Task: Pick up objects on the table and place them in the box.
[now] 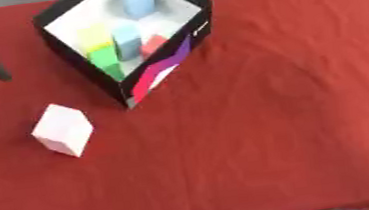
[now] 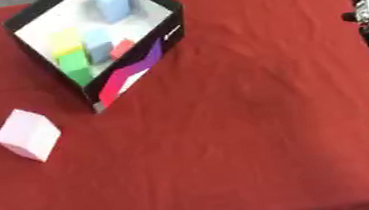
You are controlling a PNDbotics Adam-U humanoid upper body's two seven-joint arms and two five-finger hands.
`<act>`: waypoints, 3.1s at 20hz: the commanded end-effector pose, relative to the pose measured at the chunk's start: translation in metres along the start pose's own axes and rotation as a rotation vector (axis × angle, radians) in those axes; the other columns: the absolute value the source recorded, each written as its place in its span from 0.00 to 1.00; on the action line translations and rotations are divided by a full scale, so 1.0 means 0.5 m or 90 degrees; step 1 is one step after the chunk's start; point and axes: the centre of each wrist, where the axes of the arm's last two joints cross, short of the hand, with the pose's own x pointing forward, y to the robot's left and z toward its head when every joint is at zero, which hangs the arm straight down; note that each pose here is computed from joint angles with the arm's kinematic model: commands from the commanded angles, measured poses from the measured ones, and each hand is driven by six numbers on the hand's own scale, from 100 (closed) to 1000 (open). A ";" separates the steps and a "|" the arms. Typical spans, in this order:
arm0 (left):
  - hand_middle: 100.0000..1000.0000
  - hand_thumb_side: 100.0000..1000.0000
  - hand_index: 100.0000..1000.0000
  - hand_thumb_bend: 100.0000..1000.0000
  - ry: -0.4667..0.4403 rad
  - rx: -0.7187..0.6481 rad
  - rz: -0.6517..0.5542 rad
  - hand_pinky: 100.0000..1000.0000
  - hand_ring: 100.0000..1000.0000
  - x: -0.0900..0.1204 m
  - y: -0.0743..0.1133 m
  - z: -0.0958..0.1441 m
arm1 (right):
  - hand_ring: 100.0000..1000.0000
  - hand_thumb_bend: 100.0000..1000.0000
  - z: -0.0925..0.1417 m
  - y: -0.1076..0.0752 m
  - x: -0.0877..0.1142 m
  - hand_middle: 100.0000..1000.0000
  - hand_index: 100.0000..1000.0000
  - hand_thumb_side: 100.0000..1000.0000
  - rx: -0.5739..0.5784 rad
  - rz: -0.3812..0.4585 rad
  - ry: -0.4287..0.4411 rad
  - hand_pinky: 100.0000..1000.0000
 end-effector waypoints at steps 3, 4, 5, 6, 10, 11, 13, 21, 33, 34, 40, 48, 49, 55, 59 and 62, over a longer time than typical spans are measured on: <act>0.78 0.54 0.89 0.35 0.002 0.051 -0.041 0.81 0.83 0.030 0.025 -0.019 | 0.70 0.00 -0.007 -0.002 0.012 0.74 0.80 0.52 0.006 0.012 -0.013 1.00; 0.78 0.53 0.89 0.35 -0.001 0.057 -0.042 0.81 0.83 0.032 0.024 -0.028 | 0.70 0.00 -0.007 -0.001 0.011 0.74 0.80 0.52 0.007 0.013 -0.012 1.00; 0.79 0.52 0.89 0.35 -0.004 0.059 -0.043 0.81 0.84 0.034 0.023 -0.035 | 0.70 0.00 -0.007 0.000 0.010 0.74 0.80 0.52 0.008 0.013 -0.011 1.00; 0.79 0.53 0.89 0.35 -0.006 0.060 -0.044 0.81 0.84 0.034 0.023 -0.041 | 0.70 0.00 -0.006 0.000 0.010 0.74 0.80 0.52 0.009 0.013 -0.010 1.00; 0.80 0.45 0.89 0.32 -0.020 0.038 -0.046 0.82 0.85 0.034 0.022 -0.069 | 0.70 0.00 -0.006 0.001 0.007 0.74 0.80 0.52 0.010 0.014 -0.007 1.00; 0.80 0.41 0.89 0.31 -0.021 0.031 -0.045 0.82 0.86 0.031 0.021 -0.075 | 0.70 0.00 -0.006 0.002 0.007 0.74 0.80 0.52 0.011 0.013 -0.007 1.00; 0.81 0.33 0.88 0.32 -0.019 0.010 -0.042 0.83 0.87 0.022 0.019 -0.087 | 0.70 0.00 -0.006 0.003 0.006 0.74 0.80 0.52 0.012 0.013 -0.007 1.00; 0.82 0.30 0.88 0.38 0.008 -0.105 -0.056 0.86 0.90 -0.034 -0.001 -0.098 | 0.70 0.00 -0.004 0.003 0.000 0.74 0.80 0.52 0.010 0.013 0.000 1.00; 0.82 0.49 0.91 0.50 -0.013 -0.140 -0.092 0.87 0.91 -0.047 0.014 -0.095 | 0.70 0.00 -0.002 0.004 -0.009 0.74 0.79 0.53 0.007 0.013 0.009 1.00; 0.83 0.49 0.91 0.50 -0.008 -0.142 -0.094 0.87 0.91 -0.048 0.011 -0.098 | 0.70 0.00 -0.002 0.004 -0.009 0.74 0.79 0.53 0.008 0.013 0.008 1.00; 0.82 0.45 0.92 0.48 -0.003 -0.125 -0.100 0.85 0.90 -0.045 0.004 -0.114 | 0.70 0.00 -0.002 0.005 -0.010 0.74 0.79 0.53 0.009 0.012 0.010 1.00; 0.83 0.49 0.92 0.44 0.008 -0.137 -0.076 0.86 0.92 -0.056 -0.011 -0.128 | 0.70 0.00 -0.002 0.009 -0.013 0.74 0.80 0.53 0.013 0.009 0.013 1.00; 0.84 0.50 0.92 0.44 0.008 -0.142 -0.073 0.86 0.92 -0.059 -0.012 -0.130 | 0.70 0.00 -0.002 0.009 -0.013 0.74 0.80 0.53 0.013 0.009 0.013 1.00; 0.85 0.50 0.92 0.44 -0.010 -0.178 -0.079 0.89 0.94 -0.072 -0.012 -0.141 | 0.70 0.00 -0.001 0.010 -0.016 0.74 0.80 0.53 0.013 0.008 0.018 1.00; 0.86 0.46 0.94 0.49 -0.015 -0.178 -0.095 0.90 0.95 -0.076 -0.005 -0.145 | 0.70 0.00 -0.001 0.012 -0.019 0.74 0.79 0.53 0.014 0.008 0.021 1.00; 0.86 0.49 0.94 0.49 -0.011 -0.186 -0.102 0.90 0.95 -0.082 -0.009 -0.154 | 0.70 0.00 -0.001 0.013 -0.019 0.74 0.79 0.53 0.015 0.008 0.021 1.00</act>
